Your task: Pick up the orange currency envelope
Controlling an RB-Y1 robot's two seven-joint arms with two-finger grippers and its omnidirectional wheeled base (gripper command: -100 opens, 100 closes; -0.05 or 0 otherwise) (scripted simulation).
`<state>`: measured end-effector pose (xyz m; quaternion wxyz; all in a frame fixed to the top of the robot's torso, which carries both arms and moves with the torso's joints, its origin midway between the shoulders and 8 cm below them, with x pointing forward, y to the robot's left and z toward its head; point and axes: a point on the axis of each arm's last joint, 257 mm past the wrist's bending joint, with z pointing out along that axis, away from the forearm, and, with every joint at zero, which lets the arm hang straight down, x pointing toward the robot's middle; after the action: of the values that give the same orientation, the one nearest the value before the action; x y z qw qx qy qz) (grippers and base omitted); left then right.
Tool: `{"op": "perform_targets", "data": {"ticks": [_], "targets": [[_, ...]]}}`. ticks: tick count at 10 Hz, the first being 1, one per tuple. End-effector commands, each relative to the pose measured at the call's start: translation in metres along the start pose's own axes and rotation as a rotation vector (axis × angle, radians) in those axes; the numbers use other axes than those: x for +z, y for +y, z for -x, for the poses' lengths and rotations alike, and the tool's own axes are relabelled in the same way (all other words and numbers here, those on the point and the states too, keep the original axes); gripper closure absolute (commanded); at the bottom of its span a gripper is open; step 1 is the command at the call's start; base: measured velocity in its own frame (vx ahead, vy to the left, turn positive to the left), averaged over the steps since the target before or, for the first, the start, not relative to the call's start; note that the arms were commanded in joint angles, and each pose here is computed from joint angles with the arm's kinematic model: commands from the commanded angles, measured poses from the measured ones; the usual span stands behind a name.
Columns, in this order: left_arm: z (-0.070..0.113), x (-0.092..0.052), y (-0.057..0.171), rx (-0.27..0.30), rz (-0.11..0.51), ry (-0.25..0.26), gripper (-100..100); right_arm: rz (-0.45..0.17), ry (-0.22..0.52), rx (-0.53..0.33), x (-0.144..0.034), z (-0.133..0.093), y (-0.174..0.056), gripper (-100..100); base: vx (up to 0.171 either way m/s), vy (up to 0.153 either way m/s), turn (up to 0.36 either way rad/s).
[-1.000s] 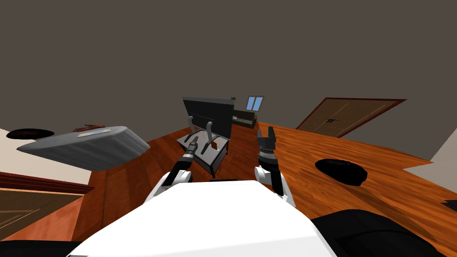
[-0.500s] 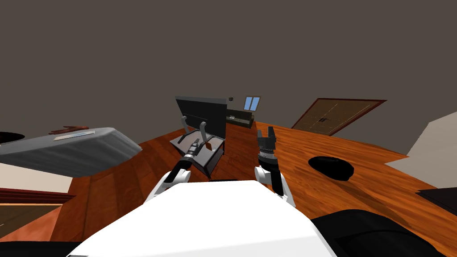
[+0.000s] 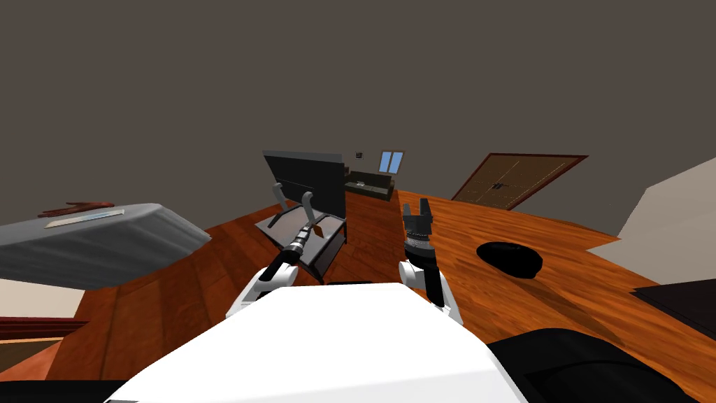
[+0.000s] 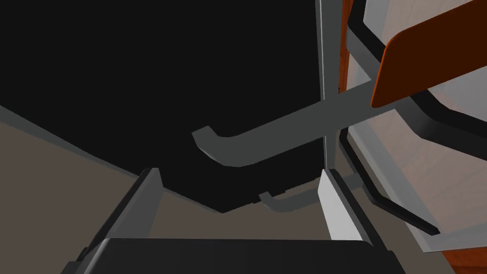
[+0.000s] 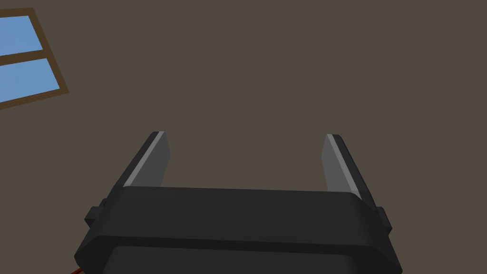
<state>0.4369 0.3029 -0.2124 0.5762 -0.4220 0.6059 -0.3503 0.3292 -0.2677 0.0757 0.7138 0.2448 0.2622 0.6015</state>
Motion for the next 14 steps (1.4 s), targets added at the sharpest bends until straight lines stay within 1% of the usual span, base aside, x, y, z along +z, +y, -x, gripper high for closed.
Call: {"op": "perform_targets", "data": {"ticks": [1, 2, 3, 4, 6, 7, 8, 9, 10, 11, 12, 13, 14], "targets": [[-0.001, 0.001, 0.008, 0.002, 0.033, 0.009, -100, 0.000, 0.000, 0.000, 0.000, 0.000, 0.000, 0, 0.014, -0.055, 0.006], [-0.001, 0.004, 0.021, 0.017, 0.074, 0.018, -100, 0.000, 0.000, 0.000, 0.000, 0.000, 0.000, 0, 0.044, -0.093, -0.063], [-0.003, 0.003, 0.027, 0.017, 0.097, 0.025, -100, 0.000, 0.000, 0.000, 0.000, 0.000, 0.000, 0, 0.031, -0.106, -0.040], [-0.001, 0.006, 0.039, 0.032, 0.131, 0.033, -100, 0.000, 0.000, 0.000, 0.000, 0.000, 0.000, 0, 0.052, -0.142, -0.072], [-0.004, 0.005, 0.049, 0.032, 0.169, 0.045, -100, 0.000, 0.000, 0.000, 0.000, 0.000, 0.000, 0, 0.030, -0.085, -0.012], [-0.003, 0.007, 0.062, 0.047, 0.208, 0.055, -100, 0.000, 0.000, 0.000, 0.000, 0.000, 0.000, 0, 0.035, -0.083, -0.063], [-0.005, 0.005, 0.069, 0.046, 0.238, 0.065, -100, 0.000, 0.000, 0.000, 0.000, 0.000, 0.000, 0, 0.045, -0.082, -0.039], [-0.003, 0.007, 0.081, 0.061, 0.275, 0.075, -100, 0.000, 0.000, 0.000, 0.000, 0.000, 0.000, 0, 0.054, -0.107, -0.066], [-0.005, 0.004, 0.089, 0.061, 0.306, 0.085, -100, 0.000, 0.000, 0.000, 0.000, 0.000, 0.000, 0, 0.051, -0.095, -0.021], [-0.003, 0.006, 0.099, 0.076, 0.340, 0.094, -100, 0.000, 0.000, 0.000, 0.000, 0.000, 0.000, 0, 0.061, -0.092, -0.052], [-0.005, 0.003, 0.107, 0.075, 0.369, 0.105, -100, 0.000, 0.000, 0.000, 0.000, 0.000, 0.000, 0, 0.059, -0.066, -0.027], [-0.003, 0.004, 0.119, 0.089, 0.409, 0.117, -100, 0.000, 0.000, 0.000, 0.000, 0.000, 0.000, 0, 0.076, -0.091, -0.048], [-0.005, 0.001, 0.124, 0.089, 0.433, 0.126, -100, 0.000, 0.000, 0.000, 0.000, 0.000, 0.000, 0, 0.062, -0.073, -0.018]]}}
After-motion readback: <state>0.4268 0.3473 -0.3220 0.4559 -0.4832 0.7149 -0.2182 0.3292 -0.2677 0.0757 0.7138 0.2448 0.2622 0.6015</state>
